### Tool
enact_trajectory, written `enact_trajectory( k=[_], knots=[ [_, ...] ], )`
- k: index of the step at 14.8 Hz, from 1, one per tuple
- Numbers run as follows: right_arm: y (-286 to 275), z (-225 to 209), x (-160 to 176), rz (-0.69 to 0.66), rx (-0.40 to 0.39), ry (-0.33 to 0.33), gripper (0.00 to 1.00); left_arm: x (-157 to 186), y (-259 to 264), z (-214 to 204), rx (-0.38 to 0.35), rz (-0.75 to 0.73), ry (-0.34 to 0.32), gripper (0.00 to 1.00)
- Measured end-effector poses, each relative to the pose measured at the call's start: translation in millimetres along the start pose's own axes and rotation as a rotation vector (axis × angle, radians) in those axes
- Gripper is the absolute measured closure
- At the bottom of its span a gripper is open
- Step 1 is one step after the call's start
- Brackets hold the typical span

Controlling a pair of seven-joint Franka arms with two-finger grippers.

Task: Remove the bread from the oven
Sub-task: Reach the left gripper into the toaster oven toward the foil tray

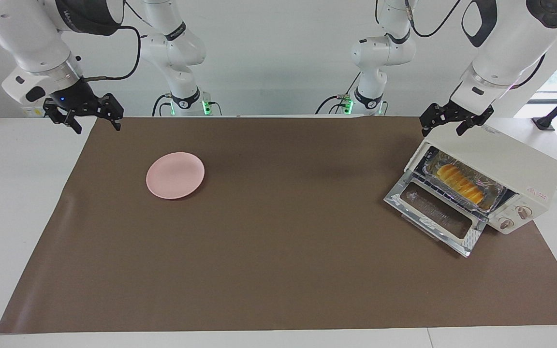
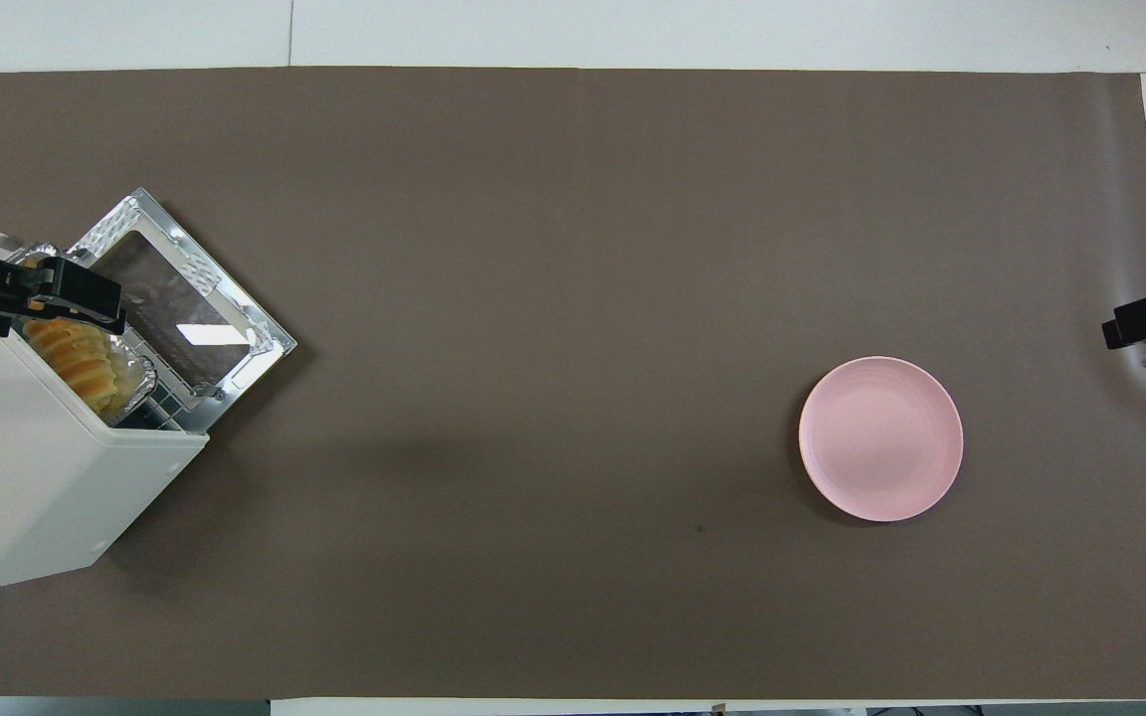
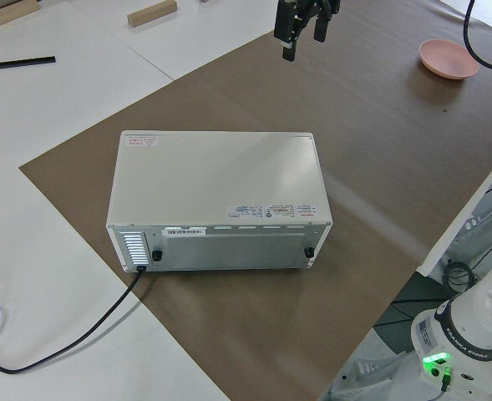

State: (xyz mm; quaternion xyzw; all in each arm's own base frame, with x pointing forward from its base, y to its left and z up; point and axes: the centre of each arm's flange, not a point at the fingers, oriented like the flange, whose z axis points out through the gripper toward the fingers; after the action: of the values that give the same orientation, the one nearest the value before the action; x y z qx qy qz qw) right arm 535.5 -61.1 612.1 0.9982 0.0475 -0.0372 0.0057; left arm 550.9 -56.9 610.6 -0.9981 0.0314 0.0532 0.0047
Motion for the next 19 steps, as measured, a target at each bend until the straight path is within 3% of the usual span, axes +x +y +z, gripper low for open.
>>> enact_trajectory(
  k=[7,11,15,19],
  knots=[
    [0,0,0,0.000,0.000,0.000,0.00,0,0,-2,0.000,0.000,0.009,0.00],
    [0,0,0,0.000,0.000,0.000,0.00,8,-1,-5,-0.004,-0.047,0.052,0.00],
    [0,0,0,0.000,0.000,0.000,0.00,53,-6,0,-0.023,-0.224,0.027,0.00],
    [0,0,0,0.000,0.000,0.000,0.00,112,7,39,0.002,-0.380,0.003,0.00]
  ],
)
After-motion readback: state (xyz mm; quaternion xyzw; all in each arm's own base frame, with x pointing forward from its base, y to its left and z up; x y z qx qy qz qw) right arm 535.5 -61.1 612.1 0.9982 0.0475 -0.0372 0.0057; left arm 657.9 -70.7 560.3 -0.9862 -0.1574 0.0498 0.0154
